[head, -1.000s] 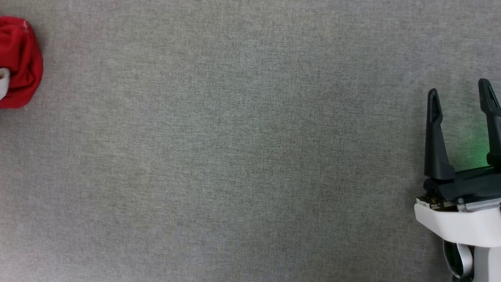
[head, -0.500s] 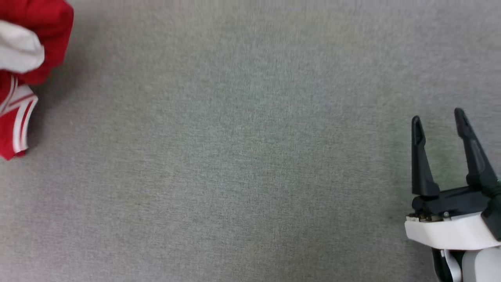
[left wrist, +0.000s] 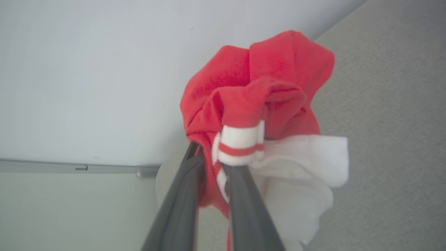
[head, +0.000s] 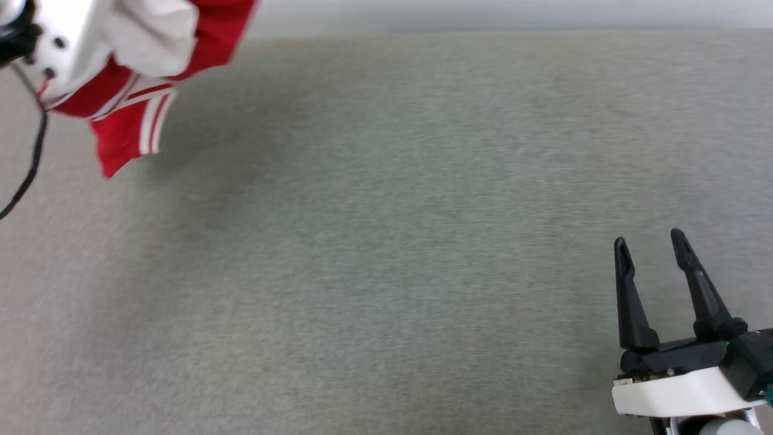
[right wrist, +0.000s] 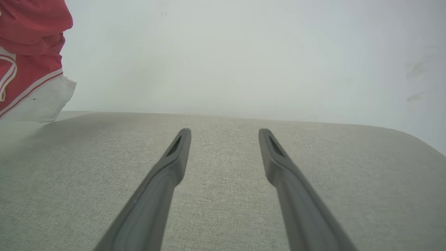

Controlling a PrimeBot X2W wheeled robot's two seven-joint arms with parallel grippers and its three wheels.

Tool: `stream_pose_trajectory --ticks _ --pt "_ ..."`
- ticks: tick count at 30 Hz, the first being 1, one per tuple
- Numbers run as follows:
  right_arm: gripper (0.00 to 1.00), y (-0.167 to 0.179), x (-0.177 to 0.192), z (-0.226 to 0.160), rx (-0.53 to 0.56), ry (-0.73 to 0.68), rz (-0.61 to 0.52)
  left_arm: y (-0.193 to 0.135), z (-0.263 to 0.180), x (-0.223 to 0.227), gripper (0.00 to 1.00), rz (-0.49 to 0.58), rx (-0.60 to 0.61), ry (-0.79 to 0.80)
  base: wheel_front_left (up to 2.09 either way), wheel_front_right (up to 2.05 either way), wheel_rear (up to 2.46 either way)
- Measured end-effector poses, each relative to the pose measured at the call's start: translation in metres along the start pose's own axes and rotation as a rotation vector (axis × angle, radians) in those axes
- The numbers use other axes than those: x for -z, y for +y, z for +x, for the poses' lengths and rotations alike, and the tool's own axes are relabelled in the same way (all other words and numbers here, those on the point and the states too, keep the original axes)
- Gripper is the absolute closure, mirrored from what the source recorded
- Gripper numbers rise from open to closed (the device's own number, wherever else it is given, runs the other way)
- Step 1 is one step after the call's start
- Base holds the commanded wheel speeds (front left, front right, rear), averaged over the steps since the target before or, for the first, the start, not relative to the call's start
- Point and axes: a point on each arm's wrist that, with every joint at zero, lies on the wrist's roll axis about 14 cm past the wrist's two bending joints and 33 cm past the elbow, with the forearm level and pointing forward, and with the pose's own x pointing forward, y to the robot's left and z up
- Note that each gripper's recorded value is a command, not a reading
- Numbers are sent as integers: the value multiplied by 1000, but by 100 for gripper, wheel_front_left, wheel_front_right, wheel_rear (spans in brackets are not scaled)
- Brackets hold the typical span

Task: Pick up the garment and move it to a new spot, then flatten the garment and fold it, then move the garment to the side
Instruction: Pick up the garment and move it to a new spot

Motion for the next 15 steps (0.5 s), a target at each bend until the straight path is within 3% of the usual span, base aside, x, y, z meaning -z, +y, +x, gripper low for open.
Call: stream_pose_trajectory --ticks 8,15 --pt "0 -31 -18 -35 111 -18 -18 -93 -5 -90 100 185 194 -193 0 0 0" --pt "0 -53 -26 -62 196 -23 -33 -190 -9 -124 100 322 412 -292 0 0 0"
